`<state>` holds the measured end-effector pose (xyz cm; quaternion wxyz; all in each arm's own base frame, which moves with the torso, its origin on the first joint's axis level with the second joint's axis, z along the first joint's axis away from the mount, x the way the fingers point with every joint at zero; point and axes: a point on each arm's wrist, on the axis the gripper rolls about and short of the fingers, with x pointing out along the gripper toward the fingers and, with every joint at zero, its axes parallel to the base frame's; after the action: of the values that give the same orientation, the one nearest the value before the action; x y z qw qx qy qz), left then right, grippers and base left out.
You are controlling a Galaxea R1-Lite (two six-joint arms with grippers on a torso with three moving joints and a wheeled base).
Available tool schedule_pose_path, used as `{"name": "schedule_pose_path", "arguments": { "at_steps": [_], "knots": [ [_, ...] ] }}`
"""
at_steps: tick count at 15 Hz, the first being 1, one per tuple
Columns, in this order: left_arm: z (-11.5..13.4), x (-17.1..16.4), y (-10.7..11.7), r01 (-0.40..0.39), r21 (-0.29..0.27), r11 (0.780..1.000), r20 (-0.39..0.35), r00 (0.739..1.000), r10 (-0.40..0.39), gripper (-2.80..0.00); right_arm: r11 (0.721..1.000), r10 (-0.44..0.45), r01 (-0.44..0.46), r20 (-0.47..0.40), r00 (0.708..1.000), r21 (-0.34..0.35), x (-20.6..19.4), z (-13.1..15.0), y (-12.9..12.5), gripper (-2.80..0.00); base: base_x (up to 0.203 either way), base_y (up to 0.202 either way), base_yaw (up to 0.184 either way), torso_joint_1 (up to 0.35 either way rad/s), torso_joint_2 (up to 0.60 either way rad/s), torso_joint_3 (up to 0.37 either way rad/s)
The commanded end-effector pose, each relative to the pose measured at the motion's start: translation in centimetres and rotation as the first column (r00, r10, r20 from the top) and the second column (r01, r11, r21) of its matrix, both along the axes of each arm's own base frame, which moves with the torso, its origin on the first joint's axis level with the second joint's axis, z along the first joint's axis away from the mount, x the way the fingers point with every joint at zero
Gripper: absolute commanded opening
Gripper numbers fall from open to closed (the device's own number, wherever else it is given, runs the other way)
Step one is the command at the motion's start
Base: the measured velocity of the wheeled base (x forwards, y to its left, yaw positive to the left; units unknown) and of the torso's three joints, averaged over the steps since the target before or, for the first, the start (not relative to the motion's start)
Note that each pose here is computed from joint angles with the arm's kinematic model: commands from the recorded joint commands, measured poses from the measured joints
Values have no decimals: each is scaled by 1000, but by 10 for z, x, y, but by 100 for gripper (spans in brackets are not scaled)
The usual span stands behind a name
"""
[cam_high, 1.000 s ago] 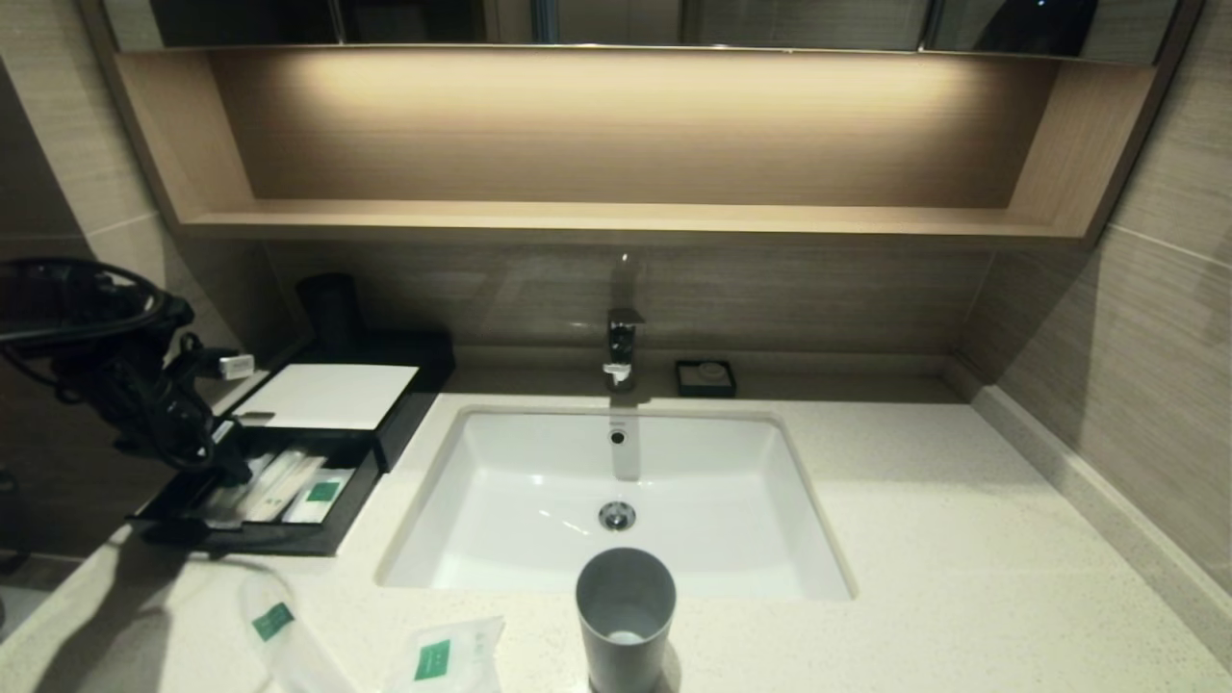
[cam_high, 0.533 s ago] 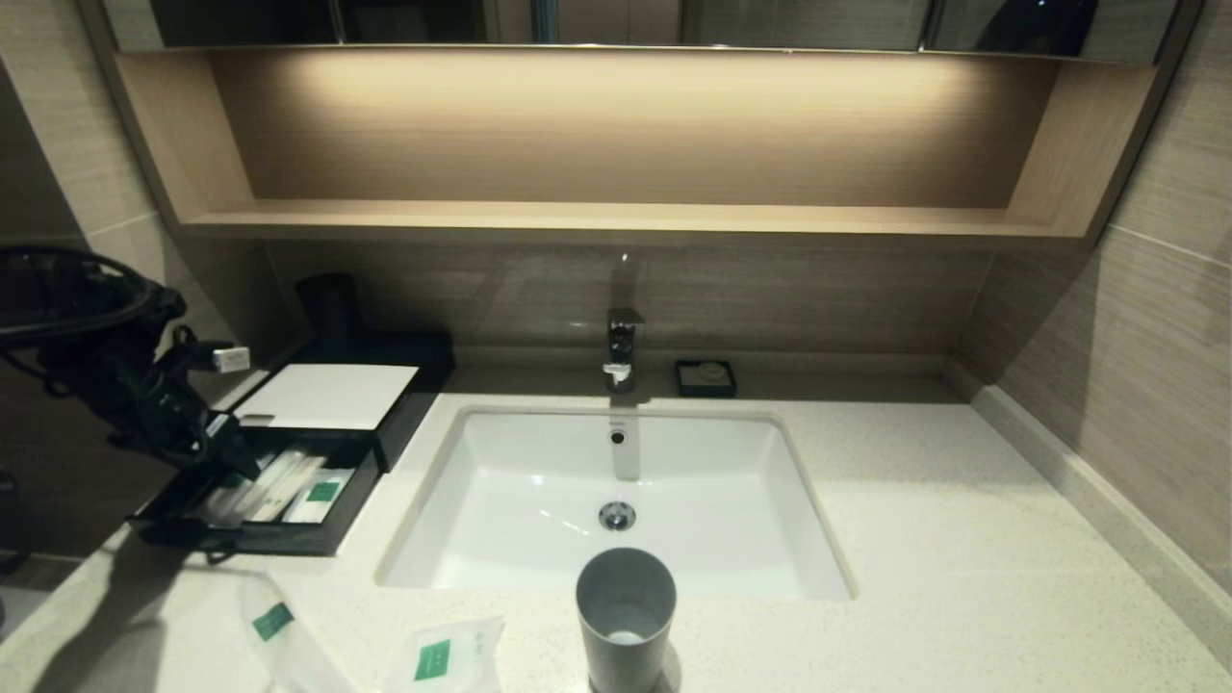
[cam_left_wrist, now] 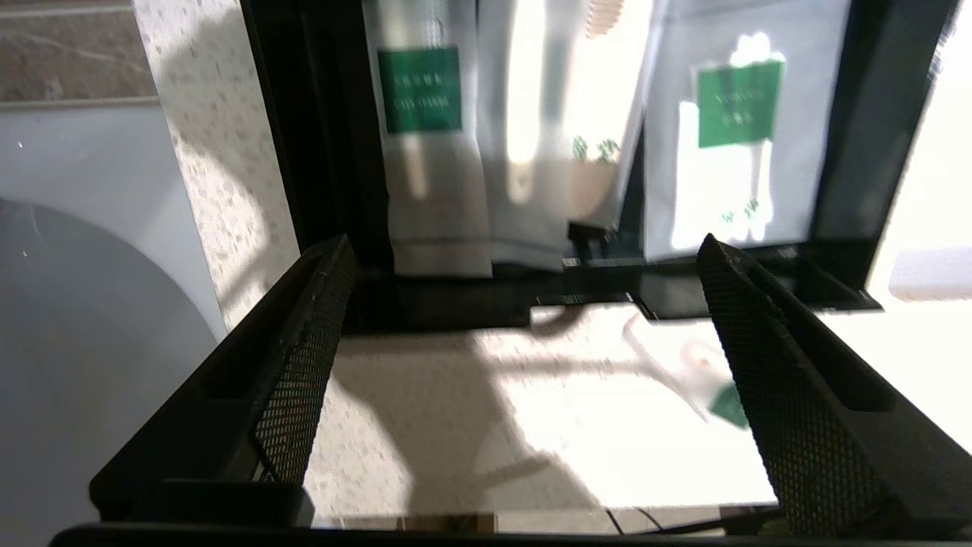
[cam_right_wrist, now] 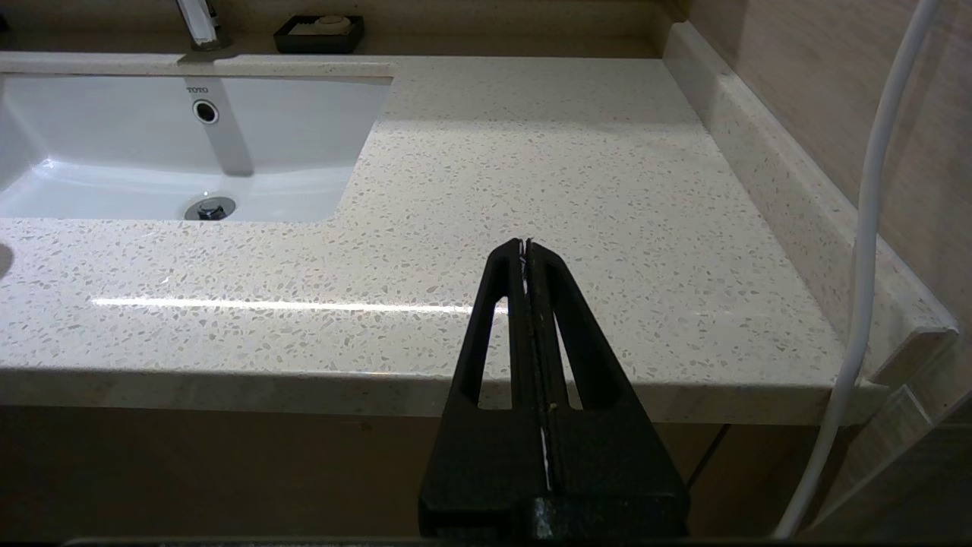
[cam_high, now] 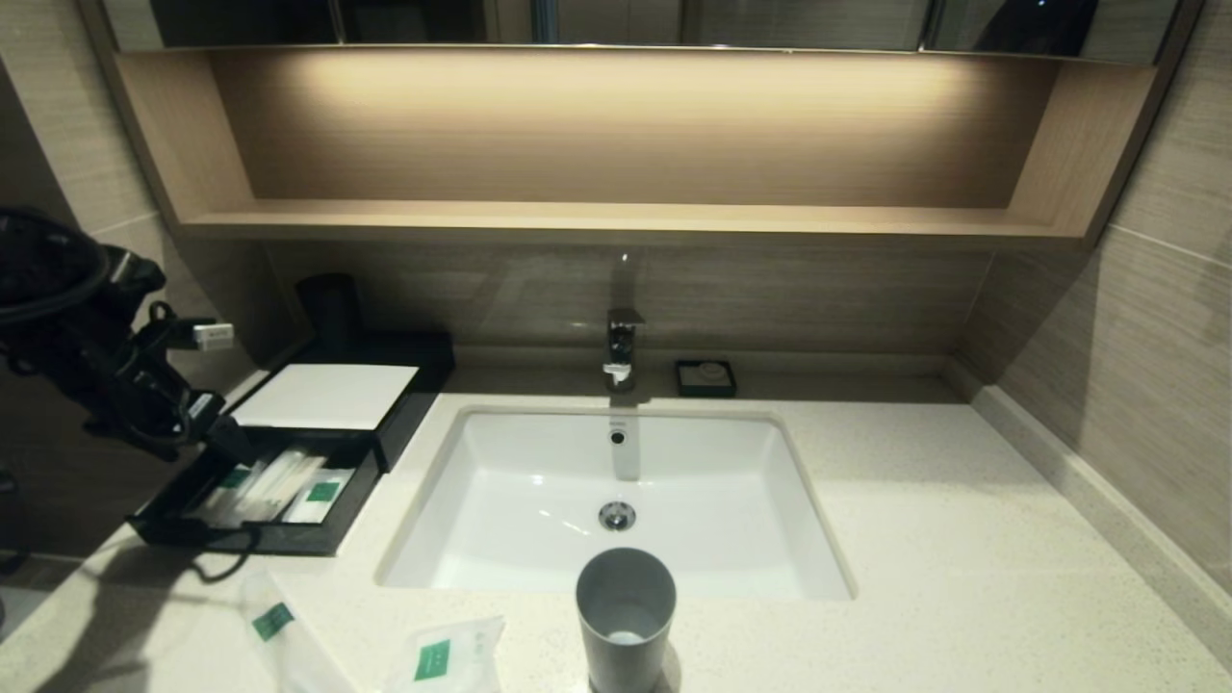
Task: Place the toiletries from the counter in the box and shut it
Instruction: Pick up the bathroom toiletry
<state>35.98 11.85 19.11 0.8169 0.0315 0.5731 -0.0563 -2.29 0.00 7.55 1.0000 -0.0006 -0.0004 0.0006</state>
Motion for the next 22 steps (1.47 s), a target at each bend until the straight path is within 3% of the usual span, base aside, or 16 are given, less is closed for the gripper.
{"name": "schedule_pose_path", "arguments": {
  "at_steps": [1,3,7,8,11,15,17,19,22],
  "knots": [
    [24,-19,-6,-1,0,1000,11,1000,1,0,1000,0,0,-2,1000,0,0,0,0,-280,0,0,0,0,0,0],
    [38,-33,-11,-23,-15,1000,15,1000,23,0,1000,0,0,-2,1000,0,0,0,0,-280,0,0,0,0,0,0],
    [55,-64,-24,-69,-97,993,24,997,72,0,1000,0,0,-2,1000,-2,0,0,0,-280,0,0,0,0,0,0],
    [59,-74,-28,-64,-117,991,32,997,69,-280,1000,0,0,-2,1000,0,0,0,0,-280,0,0,0,0,0,0],
    [70,-108,-40,-52,-158,986,55,997,61,-280,1000,0,0,-2,1000,-1,0,0,0,-280,0,0,0,0,0,0],
    [52,-139,-54,-97,-205,974,-46,995,89,-280,1000,0,0,-2,1000,0,0,0,0,-280,0,0,0,0,0,0],
    [50,-148,-62,-172,-238,956,-82,984,157,-280,1000,0,0,-2,1000,0,0,0,0,-280,0,0,0,0,0,0],
    [53,-154,-70,-261,-284,923,-108,965,239,-280,1000,0,0,-2,1000,-1,0,0,0,-280,0,0,0,0,0,0],
    [51,-177,-94,-283,-313,907,-153,957,245,-280,1000,0,0,-2,1000,0,0,0,0,-280,0,0,0,0,0,0]
  ]
}}
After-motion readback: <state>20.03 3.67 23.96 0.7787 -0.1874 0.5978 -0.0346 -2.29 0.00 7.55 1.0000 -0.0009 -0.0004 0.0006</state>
